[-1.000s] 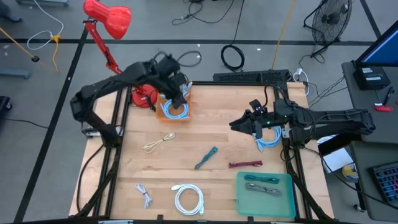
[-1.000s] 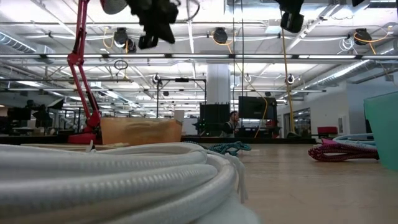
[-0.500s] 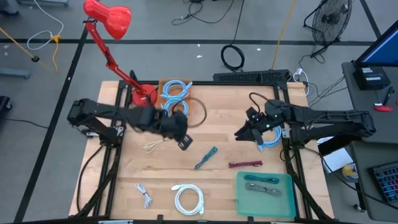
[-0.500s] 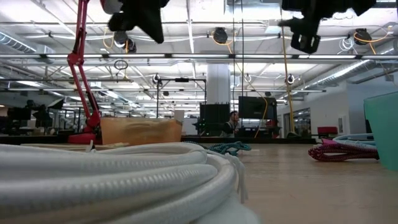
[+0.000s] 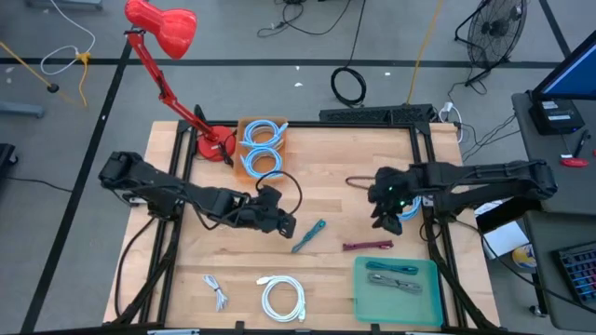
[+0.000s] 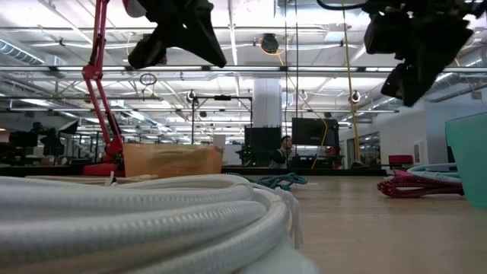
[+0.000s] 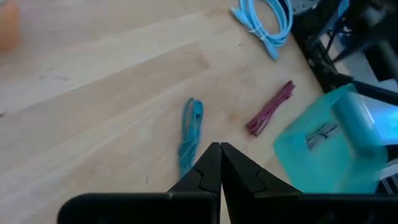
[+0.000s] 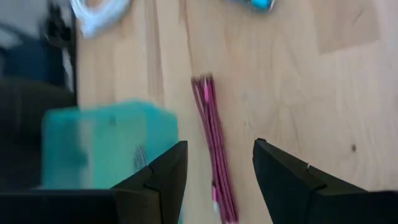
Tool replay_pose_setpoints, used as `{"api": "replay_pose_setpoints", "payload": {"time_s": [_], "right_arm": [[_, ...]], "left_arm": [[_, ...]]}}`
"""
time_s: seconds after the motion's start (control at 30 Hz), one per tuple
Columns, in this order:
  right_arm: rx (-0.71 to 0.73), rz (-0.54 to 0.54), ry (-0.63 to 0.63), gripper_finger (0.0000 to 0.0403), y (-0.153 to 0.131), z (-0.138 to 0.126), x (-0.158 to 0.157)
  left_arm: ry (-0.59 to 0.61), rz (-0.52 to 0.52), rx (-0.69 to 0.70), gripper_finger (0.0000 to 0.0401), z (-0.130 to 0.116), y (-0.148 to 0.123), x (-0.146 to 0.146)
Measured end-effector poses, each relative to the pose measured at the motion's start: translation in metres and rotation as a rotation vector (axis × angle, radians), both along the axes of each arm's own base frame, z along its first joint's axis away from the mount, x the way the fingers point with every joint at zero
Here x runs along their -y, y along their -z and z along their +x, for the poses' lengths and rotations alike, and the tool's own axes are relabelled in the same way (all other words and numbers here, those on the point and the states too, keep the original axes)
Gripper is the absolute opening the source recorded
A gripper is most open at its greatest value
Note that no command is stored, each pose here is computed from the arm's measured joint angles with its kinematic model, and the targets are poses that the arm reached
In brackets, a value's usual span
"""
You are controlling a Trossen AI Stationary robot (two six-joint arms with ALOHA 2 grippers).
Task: Pick & Place USB Port
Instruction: Put the dark red charger cable into the green bin
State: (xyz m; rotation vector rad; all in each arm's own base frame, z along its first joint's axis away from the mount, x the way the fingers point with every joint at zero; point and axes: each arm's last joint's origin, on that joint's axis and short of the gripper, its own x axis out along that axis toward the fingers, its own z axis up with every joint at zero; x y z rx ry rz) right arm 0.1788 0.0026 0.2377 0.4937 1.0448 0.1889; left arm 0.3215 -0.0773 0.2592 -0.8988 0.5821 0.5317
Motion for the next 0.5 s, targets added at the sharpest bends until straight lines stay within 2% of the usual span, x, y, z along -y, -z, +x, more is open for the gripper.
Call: {"api": "replay_pose_setpoints", "payload": {"time_s": [0.17,0.27,0.5], "right_arm": [[-0.072,-0.093,-0.101,0.0173,0.015,0.01,-0.014],[-0.107,-0.103,-0.151,0.0179,0.028,0.018,-0.023],[-0.129,-0.157,-0.138,0.0189,0.059,0.032,-0.032]], "left_arm": [[-0.013,0.016,0.014,0.001,0.001,0.0,-0.002],[-0.003,0.023,0.025,0.001,0.002,-0.001,-0.002],[-0.013,0.036,0.04,0.001,0.003,-0.002,-0.002]]}}
